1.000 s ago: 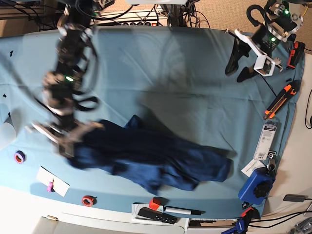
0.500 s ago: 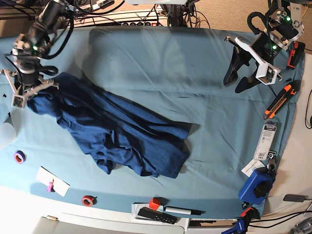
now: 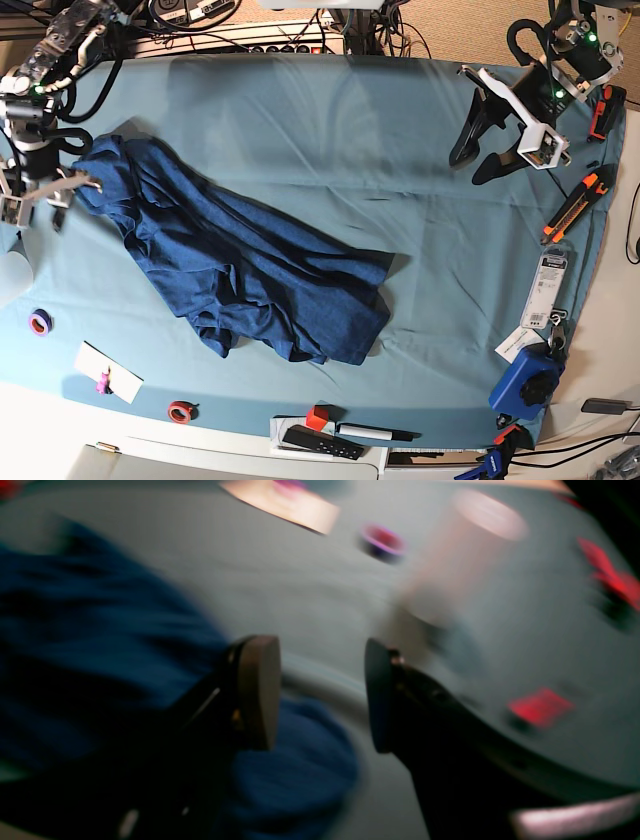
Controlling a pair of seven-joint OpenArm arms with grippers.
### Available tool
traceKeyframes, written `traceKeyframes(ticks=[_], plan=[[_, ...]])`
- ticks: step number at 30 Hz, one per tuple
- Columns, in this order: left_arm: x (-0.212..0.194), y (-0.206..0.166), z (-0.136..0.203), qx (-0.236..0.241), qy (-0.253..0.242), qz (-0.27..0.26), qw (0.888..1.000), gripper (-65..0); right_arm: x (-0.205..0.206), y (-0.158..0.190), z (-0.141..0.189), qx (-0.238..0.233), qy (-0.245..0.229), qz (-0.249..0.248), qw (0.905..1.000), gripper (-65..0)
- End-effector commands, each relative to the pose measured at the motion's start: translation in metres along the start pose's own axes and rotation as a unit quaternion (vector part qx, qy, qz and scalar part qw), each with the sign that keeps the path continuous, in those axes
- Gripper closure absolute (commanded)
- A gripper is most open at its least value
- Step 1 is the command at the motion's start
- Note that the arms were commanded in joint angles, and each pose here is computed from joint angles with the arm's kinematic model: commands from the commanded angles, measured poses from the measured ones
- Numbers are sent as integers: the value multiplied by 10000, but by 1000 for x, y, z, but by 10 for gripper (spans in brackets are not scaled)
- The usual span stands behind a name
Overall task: Layout the t-shirt on the table in an organized manner, then fold the t-shirt properly
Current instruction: 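Lift the t-shirt with the right gripper and drag it across the table, then pull the held shirt edge with the right gripper to spread it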
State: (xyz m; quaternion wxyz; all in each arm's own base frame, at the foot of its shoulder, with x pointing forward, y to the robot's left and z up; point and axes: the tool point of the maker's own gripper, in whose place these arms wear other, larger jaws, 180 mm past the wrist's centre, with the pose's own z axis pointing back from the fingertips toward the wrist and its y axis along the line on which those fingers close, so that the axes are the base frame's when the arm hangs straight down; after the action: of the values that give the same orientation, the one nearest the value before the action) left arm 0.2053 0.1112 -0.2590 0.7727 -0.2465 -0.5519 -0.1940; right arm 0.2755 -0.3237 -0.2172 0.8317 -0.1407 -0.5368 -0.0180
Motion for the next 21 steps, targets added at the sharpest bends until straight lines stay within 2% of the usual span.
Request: traceKeyframes(ticks=[1,5,10,13,16,21], plan=[[12,-3,1,-79,-228,-1,9997,-241,20,1,0,119,-351,3,9993,-279],[16,-2,-2,-123,-255,-61,9996,-241,22,10,-16,407,-436,-340,9976,-279],[13,-2,-3,-122,-158,-76,9998,-241,-2,40,-66,1041,93,-667,9923,-279],[13,-2,-3,-119,-154,-73,9998,-241,-11,62,-93,1391,392,-667,9873,-279],[13,-2,-3,-119,-147,-74,9998,-241,-15,73,-115,1396,680,-427,9869,-279],[12,-2,-3,-117,-127,-75,9998,-241,-34,74,-139,1035,1251,-143,9866,-279]])
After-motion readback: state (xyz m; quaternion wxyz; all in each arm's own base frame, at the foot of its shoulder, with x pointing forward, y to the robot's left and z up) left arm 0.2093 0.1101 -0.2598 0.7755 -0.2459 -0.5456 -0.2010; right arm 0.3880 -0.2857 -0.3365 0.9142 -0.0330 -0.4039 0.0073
